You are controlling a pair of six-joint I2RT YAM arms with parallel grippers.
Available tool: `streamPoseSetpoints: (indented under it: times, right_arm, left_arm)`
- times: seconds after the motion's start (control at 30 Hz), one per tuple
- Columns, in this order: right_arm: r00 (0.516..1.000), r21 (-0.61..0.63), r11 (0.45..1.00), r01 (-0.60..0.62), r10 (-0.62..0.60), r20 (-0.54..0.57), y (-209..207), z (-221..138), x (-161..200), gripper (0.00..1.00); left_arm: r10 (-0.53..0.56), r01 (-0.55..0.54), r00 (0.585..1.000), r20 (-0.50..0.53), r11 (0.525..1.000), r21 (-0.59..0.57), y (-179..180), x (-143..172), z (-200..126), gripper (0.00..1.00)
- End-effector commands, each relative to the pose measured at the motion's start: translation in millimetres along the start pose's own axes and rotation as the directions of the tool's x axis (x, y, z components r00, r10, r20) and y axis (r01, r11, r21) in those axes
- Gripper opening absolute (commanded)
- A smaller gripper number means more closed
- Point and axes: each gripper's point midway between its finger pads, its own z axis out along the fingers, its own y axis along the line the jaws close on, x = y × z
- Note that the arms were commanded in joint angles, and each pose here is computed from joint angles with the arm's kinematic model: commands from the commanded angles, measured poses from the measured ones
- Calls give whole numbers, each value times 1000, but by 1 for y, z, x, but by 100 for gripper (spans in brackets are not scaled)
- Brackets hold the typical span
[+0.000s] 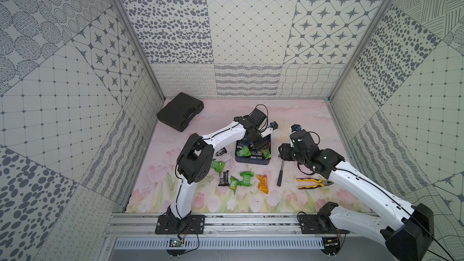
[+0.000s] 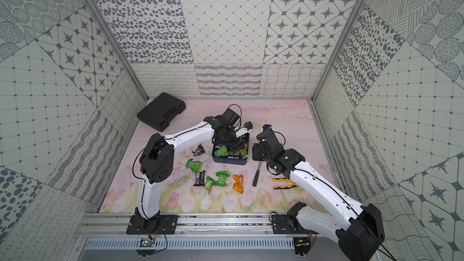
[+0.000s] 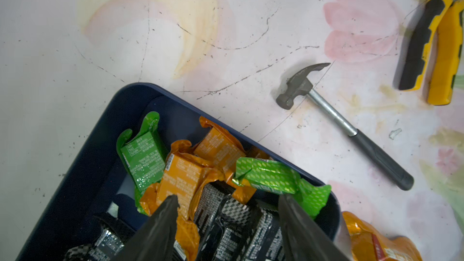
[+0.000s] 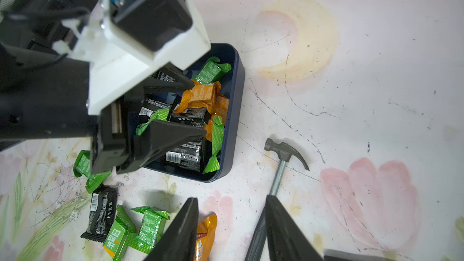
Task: Take the cookies out of the storage box
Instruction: Pick up the cookie from the storage box.
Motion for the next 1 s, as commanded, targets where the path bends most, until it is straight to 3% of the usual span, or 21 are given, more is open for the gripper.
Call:
streamPoseSetpoints:
  times: [0.0, 0.3, 0.63, 0.97]
  right_arm:
    - [999, 21, 999, -27, 27, 18, -6, -3, -2, 47]
    - [1000, 24, 1000, -18, 18, 15, -4, -2, -6, 47]
    - [1000, 25, 1000, -20, 20, 9, -4, -1, -6, 47]
    - [1000, 29, 999, -21, 21, 6, -3, 0, -7, 47]
  left_arm:
    - [41, -35, 997, -63, 995, 98, -4, 13, 3, 64]
    - [4, 12, 993, -114, 990, 139, 8, 17, 12, 57]
    - [-11, 36, 989, -151, 986, 162, 18, 25, 28, 64]
    - [-44, 83, 982, -186, 975, 206, 16, 41, 42, 50]
